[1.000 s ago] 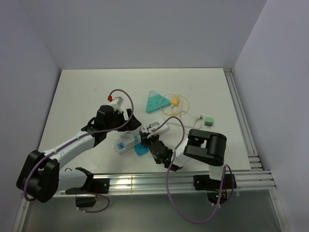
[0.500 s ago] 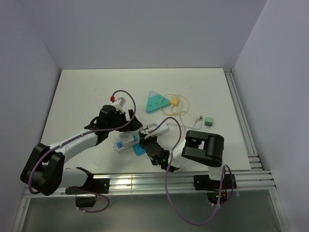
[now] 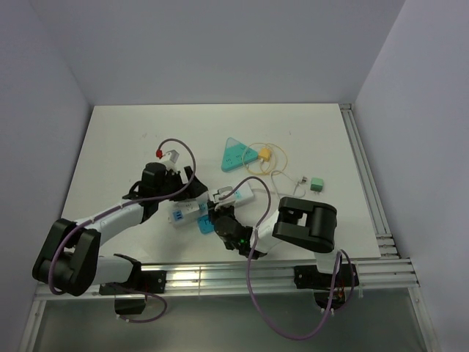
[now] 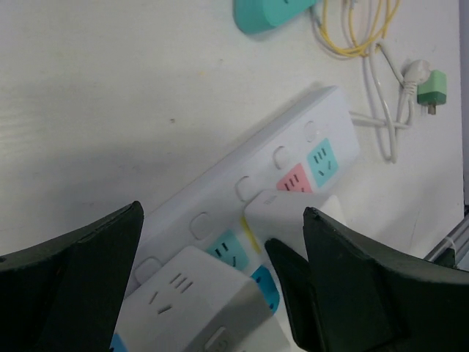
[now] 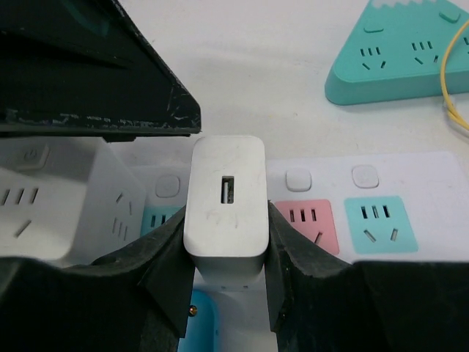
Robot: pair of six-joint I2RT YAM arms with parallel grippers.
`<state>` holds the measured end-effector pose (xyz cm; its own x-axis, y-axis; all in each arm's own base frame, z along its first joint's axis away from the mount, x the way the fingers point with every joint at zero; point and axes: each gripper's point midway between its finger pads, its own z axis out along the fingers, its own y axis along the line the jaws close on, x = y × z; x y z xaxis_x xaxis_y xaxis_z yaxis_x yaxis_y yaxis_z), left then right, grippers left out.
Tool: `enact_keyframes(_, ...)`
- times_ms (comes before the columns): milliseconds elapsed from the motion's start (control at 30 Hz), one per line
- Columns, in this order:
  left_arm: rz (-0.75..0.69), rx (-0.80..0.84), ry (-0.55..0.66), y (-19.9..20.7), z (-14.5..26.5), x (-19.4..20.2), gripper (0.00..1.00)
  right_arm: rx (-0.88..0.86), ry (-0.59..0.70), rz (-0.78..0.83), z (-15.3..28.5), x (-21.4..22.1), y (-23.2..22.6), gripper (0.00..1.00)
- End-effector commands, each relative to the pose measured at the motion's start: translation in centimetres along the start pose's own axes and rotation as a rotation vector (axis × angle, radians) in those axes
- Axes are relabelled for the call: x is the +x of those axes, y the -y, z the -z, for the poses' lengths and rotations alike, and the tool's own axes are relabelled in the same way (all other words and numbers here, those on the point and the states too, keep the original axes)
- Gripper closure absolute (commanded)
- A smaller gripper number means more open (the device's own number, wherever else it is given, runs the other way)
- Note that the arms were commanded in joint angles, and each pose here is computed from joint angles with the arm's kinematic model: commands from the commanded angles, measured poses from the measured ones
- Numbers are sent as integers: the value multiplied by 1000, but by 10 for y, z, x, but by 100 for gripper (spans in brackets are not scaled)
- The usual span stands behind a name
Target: Insert the plug
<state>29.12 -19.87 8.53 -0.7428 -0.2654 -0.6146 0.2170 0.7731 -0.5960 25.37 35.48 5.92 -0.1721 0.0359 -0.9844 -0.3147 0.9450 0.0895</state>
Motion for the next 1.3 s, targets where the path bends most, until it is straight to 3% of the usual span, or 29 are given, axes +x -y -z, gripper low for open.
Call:
enact_keyframes(0,40,24,63,-5,6,-14,4,8,-303,306,25,100,41,100)
enact_keyframes(367,154,26,66,-31,15,-2,6,25,-377,328,19,117,39,100)
enact_keyframes(633,183,70,21,-31,11,16,11,-72,-483,288,23,123,30,100)
enact_keyframes(967,142,20,60,-33,18,4,11,-154,-645,315,31,140,24,100)
enact_keyframes(1133,139,-1,84,-34,20,-4,10,-118,-654,328,25,139,27,100)
enact_keyframes(1267,127,-29,165,-30,30,-30,2,-76,-641,323,15,131,27,100)
